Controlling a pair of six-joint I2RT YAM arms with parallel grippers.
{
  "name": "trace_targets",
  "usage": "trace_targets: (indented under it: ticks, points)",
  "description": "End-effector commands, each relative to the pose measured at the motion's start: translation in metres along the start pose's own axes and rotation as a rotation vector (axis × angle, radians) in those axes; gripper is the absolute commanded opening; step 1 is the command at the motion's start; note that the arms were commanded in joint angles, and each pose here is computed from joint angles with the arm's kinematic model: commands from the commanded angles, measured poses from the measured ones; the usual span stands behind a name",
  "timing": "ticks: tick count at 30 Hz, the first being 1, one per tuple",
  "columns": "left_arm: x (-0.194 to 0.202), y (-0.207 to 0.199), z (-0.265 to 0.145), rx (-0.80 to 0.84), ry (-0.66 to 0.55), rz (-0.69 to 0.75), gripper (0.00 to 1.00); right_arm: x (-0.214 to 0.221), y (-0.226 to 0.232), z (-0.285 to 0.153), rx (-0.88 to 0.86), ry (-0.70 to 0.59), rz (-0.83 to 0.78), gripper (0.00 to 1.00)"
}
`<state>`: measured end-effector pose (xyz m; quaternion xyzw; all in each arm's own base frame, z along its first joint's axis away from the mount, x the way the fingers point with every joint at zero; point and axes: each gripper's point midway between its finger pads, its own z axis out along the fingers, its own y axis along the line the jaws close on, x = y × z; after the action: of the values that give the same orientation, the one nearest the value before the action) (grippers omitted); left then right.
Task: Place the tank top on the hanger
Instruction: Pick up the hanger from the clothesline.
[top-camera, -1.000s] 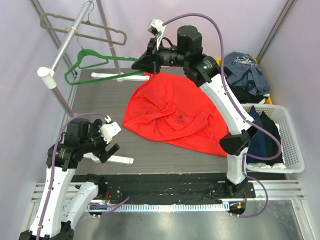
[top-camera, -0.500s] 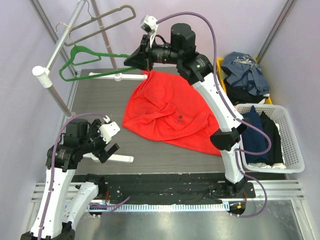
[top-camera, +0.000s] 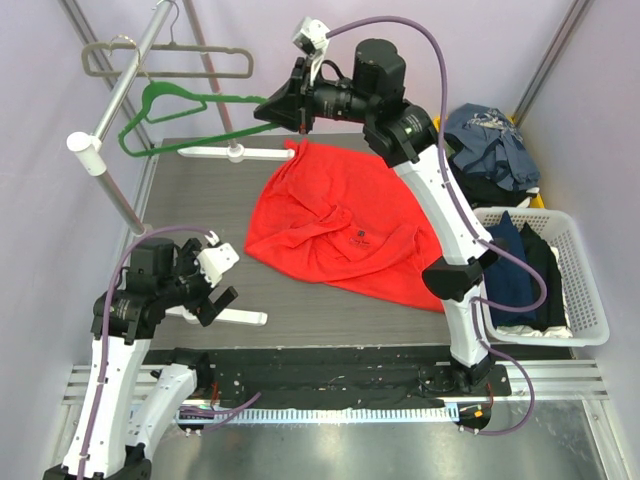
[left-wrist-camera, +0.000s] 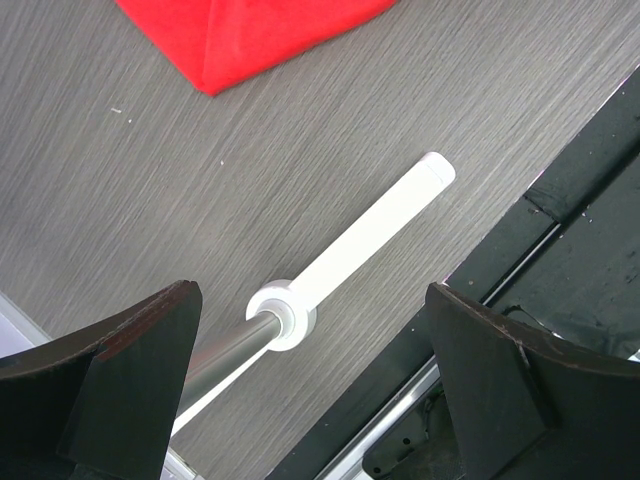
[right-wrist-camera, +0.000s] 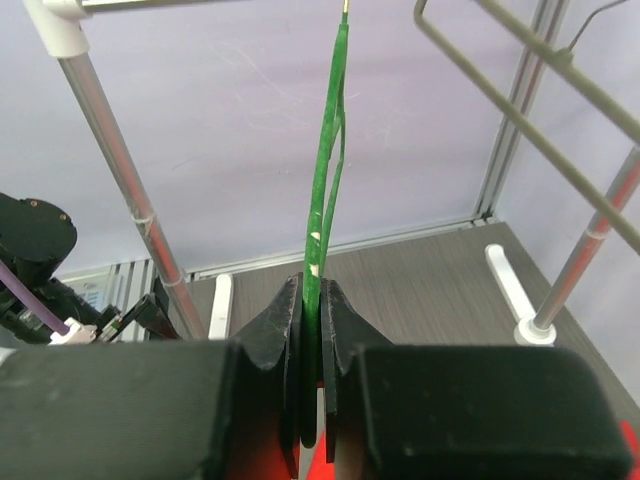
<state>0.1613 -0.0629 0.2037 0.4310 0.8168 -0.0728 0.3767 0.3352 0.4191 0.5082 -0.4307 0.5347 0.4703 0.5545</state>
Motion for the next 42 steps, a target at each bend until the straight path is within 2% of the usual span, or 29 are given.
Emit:
trace_targets:
  ticks: [1, 13, 23, 29, 33, 36, 37, 42]
  points:
    - [-0.008, 0.001, -0.002, -0.004, -0.037, -0.006, 1.0, -0.091, 0.019, -0.043, 0.074, -0.194, -0.135, 0.01]
    - [-0.012, 0.002, -0.004, 0.002, -0.047, -0.016, 1.0, -0.109, 0.026, -0.06, 0.088, -0.224, -0.15, 0.01]
    - [-0.016, 0.002, -0.01, -0.002, -0.06, -0.006, 1.0, -0.094, 0.026, -0.088, 0.082, -0.138, -0.11, 0.01]
    - [-0.02, 0.001, -0.01, 0.003, -0.081, 0.005, 1.0, -0.069, 0.024, -0.102, 0.111, -0.054, -0.103, 0.01]
    - [-0.03, -0.001, -0.013, 0.023, -0.121, 0.018, 1.0, -0.066, 0.034, -0.129, 0.138, -0.019, -0.146, 0.01]
    - [-0.039, -0.006, -0.015, 0.055, -0.159, 0.026, 1.0, -0.038, 0.026, -0.145, 0.162, 0.052, -0.128, 0.01]
    - [-0.041, -0.008, -0.015, 0.069, -0.165, 0.036, 1.0, -0.043, 0.034, -0.158, 0.17, 0.047, -0.161, 0.01]
    - [-0.049, -0.019, -0.011, 0.148, -0.212, 0.06, 1.0, -0.008, 0.035, -0.19, 0.224, 0.113, -0.13, 0.01]
